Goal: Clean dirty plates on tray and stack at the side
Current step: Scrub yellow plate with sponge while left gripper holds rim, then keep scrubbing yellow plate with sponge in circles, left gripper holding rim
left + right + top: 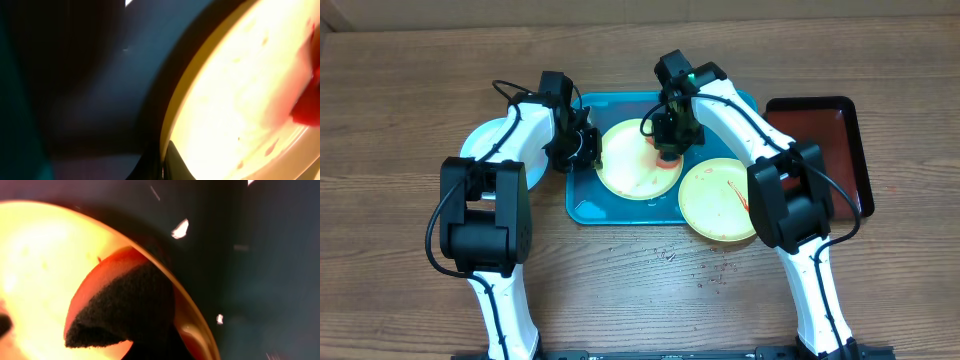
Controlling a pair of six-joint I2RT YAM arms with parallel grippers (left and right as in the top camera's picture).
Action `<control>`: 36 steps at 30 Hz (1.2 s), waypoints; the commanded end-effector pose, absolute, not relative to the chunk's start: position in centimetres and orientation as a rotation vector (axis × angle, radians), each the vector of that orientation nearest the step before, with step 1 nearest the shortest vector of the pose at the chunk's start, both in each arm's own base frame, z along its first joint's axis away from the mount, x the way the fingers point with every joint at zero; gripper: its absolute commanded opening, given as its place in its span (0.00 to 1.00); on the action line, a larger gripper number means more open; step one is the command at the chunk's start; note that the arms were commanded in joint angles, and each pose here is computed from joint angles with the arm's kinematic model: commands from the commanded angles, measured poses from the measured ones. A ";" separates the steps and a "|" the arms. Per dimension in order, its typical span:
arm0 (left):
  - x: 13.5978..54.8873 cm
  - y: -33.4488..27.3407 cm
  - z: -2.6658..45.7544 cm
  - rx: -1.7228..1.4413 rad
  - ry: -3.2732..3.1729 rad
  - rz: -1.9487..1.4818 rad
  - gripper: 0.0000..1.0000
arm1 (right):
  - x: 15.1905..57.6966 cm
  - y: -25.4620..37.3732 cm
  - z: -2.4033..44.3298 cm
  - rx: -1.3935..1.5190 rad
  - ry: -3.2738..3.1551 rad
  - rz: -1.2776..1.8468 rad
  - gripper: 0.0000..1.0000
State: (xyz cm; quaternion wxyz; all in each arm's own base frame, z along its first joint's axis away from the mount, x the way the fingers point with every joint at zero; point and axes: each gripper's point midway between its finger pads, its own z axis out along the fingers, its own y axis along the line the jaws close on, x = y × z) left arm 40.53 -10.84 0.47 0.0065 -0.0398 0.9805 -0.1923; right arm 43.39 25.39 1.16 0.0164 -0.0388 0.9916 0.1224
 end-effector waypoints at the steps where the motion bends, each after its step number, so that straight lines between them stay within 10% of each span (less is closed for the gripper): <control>1: 39.9 -8.7 -1.8 -0.197 3.123 -0.480 0.04 | 43.8 27.3 -1.6 -0.131 3.075 0.410 0.04; 19: 40.1 -9.2 -1.5 -0.174 3.110 -0.538 0.04 | 37.8 37.0 -2.2 -0.402 3.102 0.793 0.04; 36: 39.9 -7.4 -1.6 -0.204 3.120 -0.537 0.04 | 42.5 23.4 -1.4 -0.137 3.212 0.218 0.04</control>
